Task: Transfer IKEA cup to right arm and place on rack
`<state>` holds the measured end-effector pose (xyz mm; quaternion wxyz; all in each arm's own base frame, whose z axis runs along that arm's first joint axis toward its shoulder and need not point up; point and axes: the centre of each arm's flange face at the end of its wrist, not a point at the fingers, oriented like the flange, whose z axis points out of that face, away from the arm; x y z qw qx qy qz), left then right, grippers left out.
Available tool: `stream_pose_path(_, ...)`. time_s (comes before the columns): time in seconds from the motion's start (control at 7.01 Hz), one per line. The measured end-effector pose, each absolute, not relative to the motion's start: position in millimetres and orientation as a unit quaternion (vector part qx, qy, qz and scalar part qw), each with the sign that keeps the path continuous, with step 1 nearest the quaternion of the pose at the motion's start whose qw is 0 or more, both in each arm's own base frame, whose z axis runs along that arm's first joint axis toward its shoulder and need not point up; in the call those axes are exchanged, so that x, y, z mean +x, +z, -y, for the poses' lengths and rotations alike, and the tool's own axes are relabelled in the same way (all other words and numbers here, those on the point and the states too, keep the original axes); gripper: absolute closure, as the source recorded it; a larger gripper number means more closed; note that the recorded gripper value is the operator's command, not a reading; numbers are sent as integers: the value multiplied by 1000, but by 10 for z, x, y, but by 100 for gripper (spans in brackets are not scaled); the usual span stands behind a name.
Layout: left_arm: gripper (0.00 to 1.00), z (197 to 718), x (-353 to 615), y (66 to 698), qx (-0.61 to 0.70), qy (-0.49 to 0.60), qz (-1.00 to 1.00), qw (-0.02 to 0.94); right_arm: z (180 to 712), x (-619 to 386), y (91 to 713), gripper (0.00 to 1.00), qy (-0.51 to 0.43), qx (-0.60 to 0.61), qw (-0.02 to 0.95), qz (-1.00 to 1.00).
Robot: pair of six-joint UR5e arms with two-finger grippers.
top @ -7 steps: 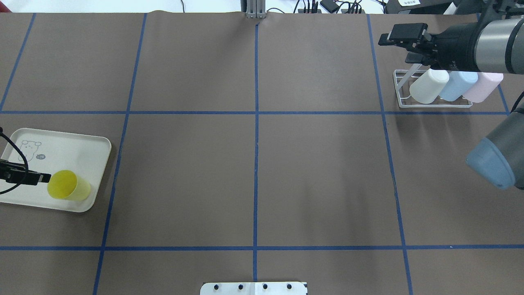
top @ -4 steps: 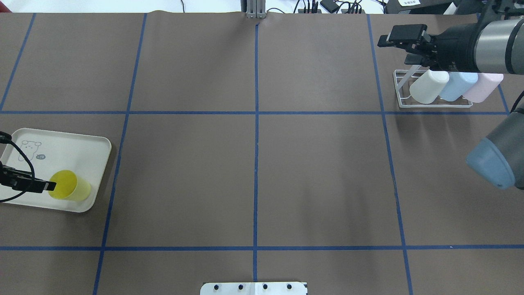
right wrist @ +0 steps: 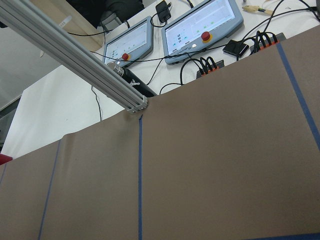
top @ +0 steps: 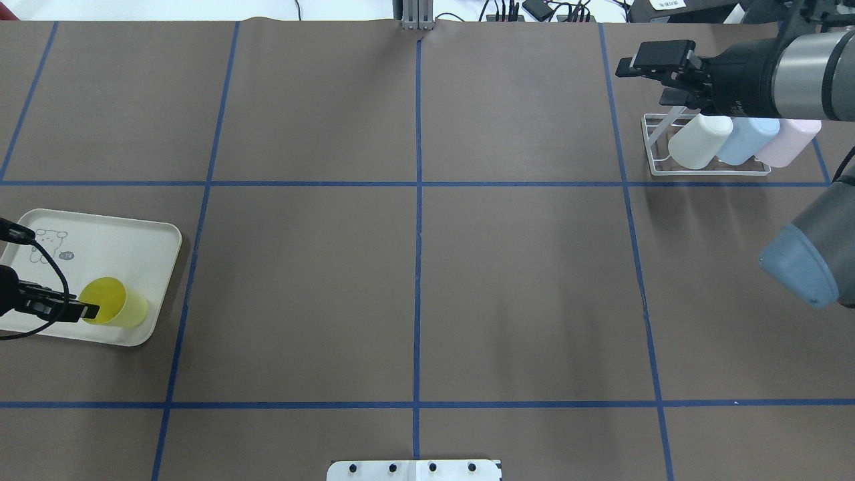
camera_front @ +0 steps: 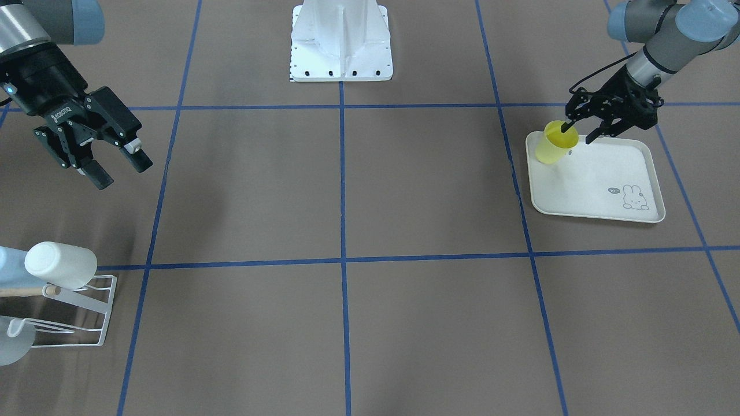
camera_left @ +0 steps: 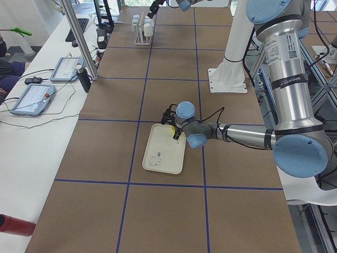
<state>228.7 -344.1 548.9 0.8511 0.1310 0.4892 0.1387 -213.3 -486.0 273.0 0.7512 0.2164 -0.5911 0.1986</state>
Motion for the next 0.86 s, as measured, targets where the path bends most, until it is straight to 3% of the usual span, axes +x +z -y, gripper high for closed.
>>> stream_pose_path(0.43, 100, 3512, 2385, 5454, 125, 138, -485, 854, 4862, -2134, 2733, 0, 199, 216, 751, 591)
stream_pose_path(0.86, 100, 3631, 2393, 5293, 128, 129, -481, 858, 4864, -2137, 2716, 0, 198, 216, 751, 592)
